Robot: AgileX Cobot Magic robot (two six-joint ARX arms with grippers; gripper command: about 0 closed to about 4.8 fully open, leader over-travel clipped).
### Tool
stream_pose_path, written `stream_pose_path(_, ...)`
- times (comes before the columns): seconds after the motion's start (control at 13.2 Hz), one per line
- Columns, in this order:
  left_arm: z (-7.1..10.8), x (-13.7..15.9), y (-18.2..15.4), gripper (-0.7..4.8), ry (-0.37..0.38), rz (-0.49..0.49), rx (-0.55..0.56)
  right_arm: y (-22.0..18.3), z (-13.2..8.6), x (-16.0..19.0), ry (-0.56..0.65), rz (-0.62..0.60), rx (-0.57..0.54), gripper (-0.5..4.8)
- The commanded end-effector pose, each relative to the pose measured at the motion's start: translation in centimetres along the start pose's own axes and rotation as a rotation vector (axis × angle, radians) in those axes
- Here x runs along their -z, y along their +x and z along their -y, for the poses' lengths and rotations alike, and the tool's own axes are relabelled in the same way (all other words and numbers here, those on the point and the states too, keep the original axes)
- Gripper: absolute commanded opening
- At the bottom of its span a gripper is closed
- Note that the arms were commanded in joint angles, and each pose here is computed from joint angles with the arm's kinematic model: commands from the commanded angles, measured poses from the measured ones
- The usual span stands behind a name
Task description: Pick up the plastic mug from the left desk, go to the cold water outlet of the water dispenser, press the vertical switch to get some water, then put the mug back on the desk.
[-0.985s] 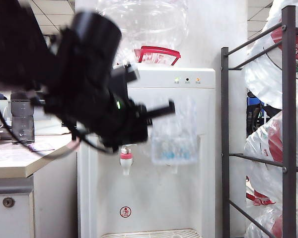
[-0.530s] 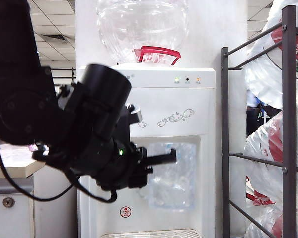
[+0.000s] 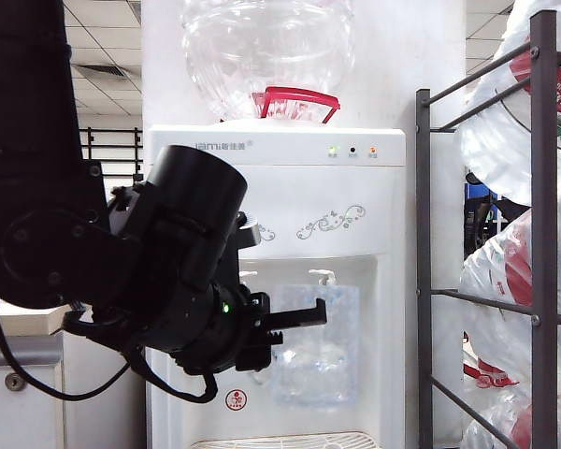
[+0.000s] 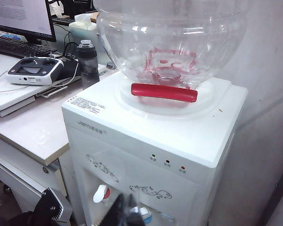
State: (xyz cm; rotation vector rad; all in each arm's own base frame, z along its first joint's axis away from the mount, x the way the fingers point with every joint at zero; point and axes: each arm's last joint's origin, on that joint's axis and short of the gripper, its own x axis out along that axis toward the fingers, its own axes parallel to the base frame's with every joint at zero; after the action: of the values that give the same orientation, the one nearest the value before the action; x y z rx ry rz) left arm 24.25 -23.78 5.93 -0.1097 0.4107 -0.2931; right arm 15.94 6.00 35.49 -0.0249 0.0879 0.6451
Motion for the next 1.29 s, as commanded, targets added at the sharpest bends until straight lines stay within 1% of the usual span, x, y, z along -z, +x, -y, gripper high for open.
stream_pose_path(0.08, 0.4, -0.7, 0.7, -0.06, 0.002, -0.005, -0.022, -0.1, -0.1, -0.3, -0.008, 0.014, -0.002, -0.05)
stream_pose_path(0.45, 0.2, -1.1, 1.2, -0.06, -0.007, 0.007, -0.043, -0.1, -0.1, -0.2, -0.003, -0.001, -0.002, -0.05)
stream_pose_path(0.53, 0.2, -1.1, 1.5, -0.06, 0.007, -0.022, -0.057, -0.1, -0.1, -0.2, -0.003, -0.001, -0.002, -0.05)
stream_pose_path(0.68, 0.5, -1.2, 1.9, -0.06, 0.007, -0.021, -0.057, -0.1, -0.1, -0.2, -0.003, -0.001, -0.002, -0.05)
stream_pose_path(0.91, 1.0, -1.7, 2.7, -0.06, 0.020, -0.057, -0.070, -0.1, -0.1, -0.2, -0.003, 0.000, -0.002, -0.05)
stream_pose_path(1.06, 0.9, -1.5, 2.7, -0.06, 0.023, -0.074, -0.076, -0.1, -0.1, -0.2, -0.003, 0.000, -0.002, -0.05)
stream_pose_path(1.29, 0.7, -1.5, 2.8, -0.06, 0.007, -0.090, -0.067, -0.2, -0.1, -0.2, -0.003, 0.001, -0.002, -0.05)
